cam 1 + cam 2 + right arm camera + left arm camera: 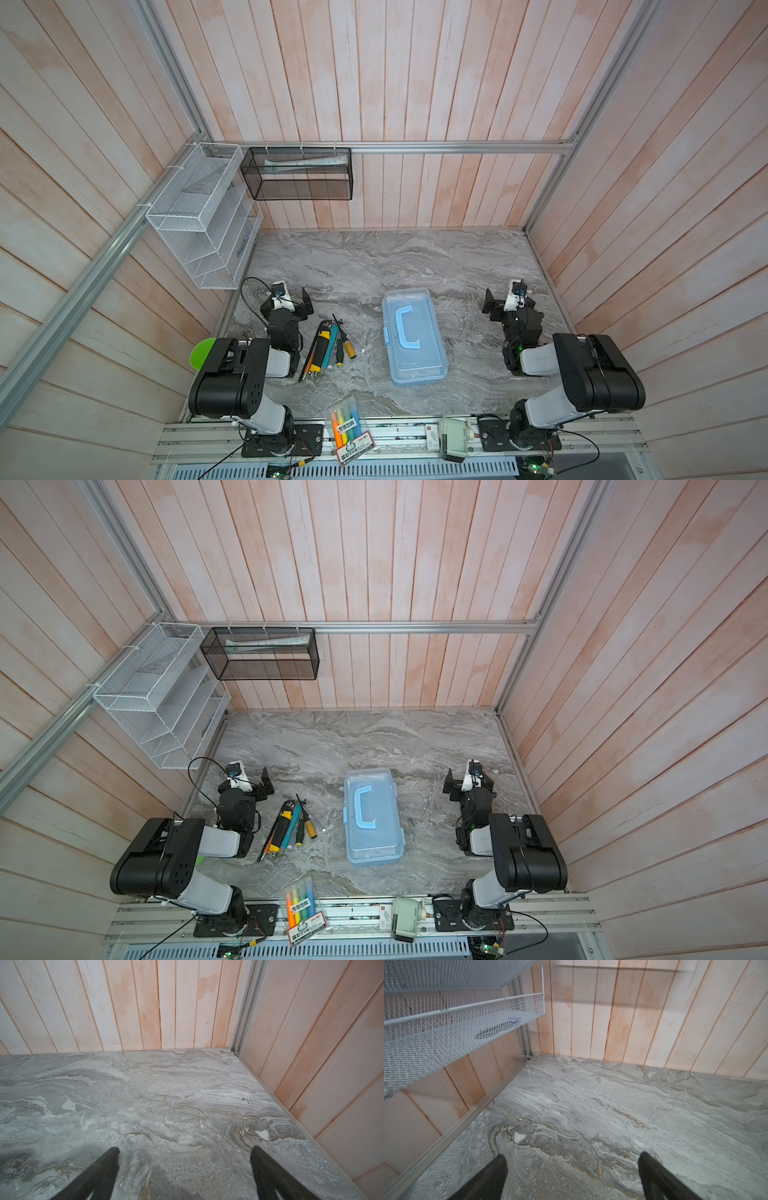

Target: Pack the tool kit

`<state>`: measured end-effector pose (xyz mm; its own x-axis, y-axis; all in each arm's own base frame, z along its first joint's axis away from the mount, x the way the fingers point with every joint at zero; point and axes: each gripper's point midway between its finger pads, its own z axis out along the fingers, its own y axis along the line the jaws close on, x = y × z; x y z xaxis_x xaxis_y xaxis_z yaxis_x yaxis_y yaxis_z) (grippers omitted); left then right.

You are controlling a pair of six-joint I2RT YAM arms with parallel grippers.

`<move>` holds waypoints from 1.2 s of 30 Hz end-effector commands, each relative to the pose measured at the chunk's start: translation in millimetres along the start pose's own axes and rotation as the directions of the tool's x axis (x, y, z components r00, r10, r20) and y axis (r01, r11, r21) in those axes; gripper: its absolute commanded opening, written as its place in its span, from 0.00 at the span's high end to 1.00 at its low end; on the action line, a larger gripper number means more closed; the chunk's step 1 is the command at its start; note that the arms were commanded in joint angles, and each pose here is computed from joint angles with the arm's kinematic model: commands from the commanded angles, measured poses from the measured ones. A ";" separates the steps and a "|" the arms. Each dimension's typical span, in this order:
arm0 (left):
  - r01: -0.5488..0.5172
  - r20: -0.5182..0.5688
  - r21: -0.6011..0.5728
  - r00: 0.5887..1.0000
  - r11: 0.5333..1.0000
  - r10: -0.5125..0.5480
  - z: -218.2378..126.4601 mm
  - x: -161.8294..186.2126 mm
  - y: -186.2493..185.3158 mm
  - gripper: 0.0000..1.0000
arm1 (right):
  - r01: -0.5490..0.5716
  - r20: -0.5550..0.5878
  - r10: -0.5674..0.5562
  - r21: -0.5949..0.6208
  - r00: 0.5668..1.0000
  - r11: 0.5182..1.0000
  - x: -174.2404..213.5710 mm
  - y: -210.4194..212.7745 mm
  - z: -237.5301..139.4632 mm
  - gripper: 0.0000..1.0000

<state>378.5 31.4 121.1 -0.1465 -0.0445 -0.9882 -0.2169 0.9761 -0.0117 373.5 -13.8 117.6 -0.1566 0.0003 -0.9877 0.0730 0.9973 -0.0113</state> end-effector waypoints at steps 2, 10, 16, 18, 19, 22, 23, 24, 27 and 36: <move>0.016 0.031 0.015 0.999 1.000 -0.016 3.2 -10.9 -2.5 0.00 | -0.011 0.015 0.011 -0.006 1.000 1.000 -7.2 -0.2 3.1 0.02; 0.013 0.029 0.013 0.999 1.000 -0.014 3.1 -10.1 -2.4 0.00 | -0.030 0.008 0.030 -0.019 1.000 0.999 -6.7 -2.6 4.5 0.02; 0.014 0.031 0.014 0.999 1.000 -0.014 3.1 -10.8 -2.5 0.00 | -0.032 0.007 0.032 -0.019 0.999 0.999 -6.7 -2.9 4.6 0.02; 0.015 0.029 0.015 0.999 1.000 -0.015 3.3 -10.4 -2.6 0.00 | -0.031 0.008 0.031 -0.019 0.999 0.999 -6.9 -2.9 4.5 0.02; 0.014 0.031 0.014 0.999 1.000 -0.015 3.1 -10.8 -2.5 0.00 | -0.030 0.006 0.030 -0.020 1.000 0.999 -6.3 -2.8 4.6 0.02; 0.015 0.033 0.016 0.999 1.000 -0.015 2.5 -11.0 -2.8 0.00 | -0.033 0.018 0.033 -0.018 0.999 0.999 -9.7 -3.2 4.7 0.04; 0.014 0.031 0.014 0.999 1.000 -0.014 2.5 -10.6 -2.3 0.00 | -0.033 0.032 0.033 -0.018 0.999 0.999 -14.7 -3.2 5.7 0.05; 0.013 0.034 0.014 0.999 1.000 -0.014 2.0 -10.8 -2.1 0.00 | -0.029 0.027 0.029 -0.020 0.999 0.999 -19.1 -2.9 8.3 0.05; -0.008 0.024 0.031 1.000 0.999 0.007 3.1 -16.8 -8.9 0.00 | -0.019 -0.045 0.018 -0.026 0.999 0.999 -26.4 -1.2 16.0 0.06; 0.138 -0.217 0.091 0.969 0.986 -0.115 -4.0 -70.0 -50.6 0.00 | -0.196 -0.260 0.135 -0.224 0.956 0.955 -67.6 67.2 2.9 0.14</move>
<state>408.3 4.6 214.2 -0.1258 -0.1129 -0.9856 -0.1733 0.9807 -0.0903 406.6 16.4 209.0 -0.1790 0.1053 -0.9782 -0.0407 0.9926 0.1143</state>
